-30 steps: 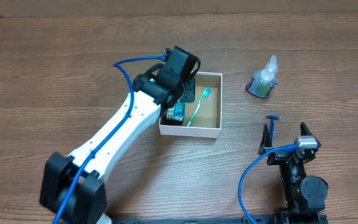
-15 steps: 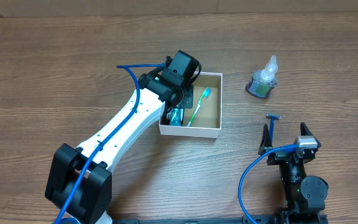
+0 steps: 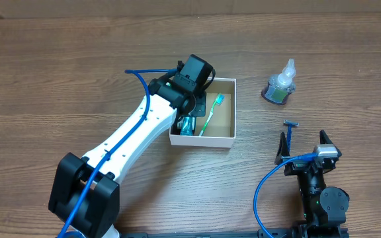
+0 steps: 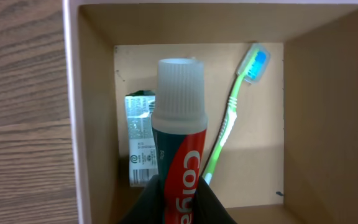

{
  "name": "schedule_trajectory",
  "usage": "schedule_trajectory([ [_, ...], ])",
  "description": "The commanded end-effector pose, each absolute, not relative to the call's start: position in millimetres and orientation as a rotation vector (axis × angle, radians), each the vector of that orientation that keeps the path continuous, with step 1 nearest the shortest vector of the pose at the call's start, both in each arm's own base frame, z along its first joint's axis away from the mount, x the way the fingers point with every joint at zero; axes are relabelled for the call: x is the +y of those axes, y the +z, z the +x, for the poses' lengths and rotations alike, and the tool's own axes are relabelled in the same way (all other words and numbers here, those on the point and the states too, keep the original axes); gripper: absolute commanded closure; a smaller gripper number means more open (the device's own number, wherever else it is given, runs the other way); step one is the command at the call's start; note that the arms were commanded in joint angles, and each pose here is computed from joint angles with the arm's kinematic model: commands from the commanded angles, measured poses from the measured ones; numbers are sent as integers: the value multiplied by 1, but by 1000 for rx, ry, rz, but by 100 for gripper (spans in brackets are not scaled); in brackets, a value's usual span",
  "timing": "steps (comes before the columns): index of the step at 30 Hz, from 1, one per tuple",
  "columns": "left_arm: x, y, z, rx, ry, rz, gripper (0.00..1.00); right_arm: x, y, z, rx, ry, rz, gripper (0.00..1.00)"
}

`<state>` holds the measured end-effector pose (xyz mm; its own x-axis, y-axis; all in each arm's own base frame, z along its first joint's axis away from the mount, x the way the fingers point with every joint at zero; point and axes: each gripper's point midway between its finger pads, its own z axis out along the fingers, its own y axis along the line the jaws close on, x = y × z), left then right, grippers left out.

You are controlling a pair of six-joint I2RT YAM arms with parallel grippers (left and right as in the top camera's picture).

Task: Pack container
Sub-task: 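Carry the toothpaste tube over the box and lower it inside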

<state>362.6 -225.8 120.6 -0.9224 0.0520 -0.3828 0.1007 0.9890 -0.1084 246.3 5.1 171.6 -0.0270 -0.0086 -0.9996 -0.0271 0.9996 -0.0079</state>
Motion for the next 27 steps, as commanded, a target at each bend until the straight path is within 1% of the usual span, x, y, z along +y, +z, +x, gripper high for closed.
schedule_trajectory([
  [1,-237,124,363,2735,-186,126,85,5,169,246,1595,13,-28,0],
  [17,-229,126,370,2700,-127,36,82,5,169,246,1595,13,-28,0],
  [27,-216,128,378,2657,-26,0,80,5,169,246,1595,13,-28,0],
])
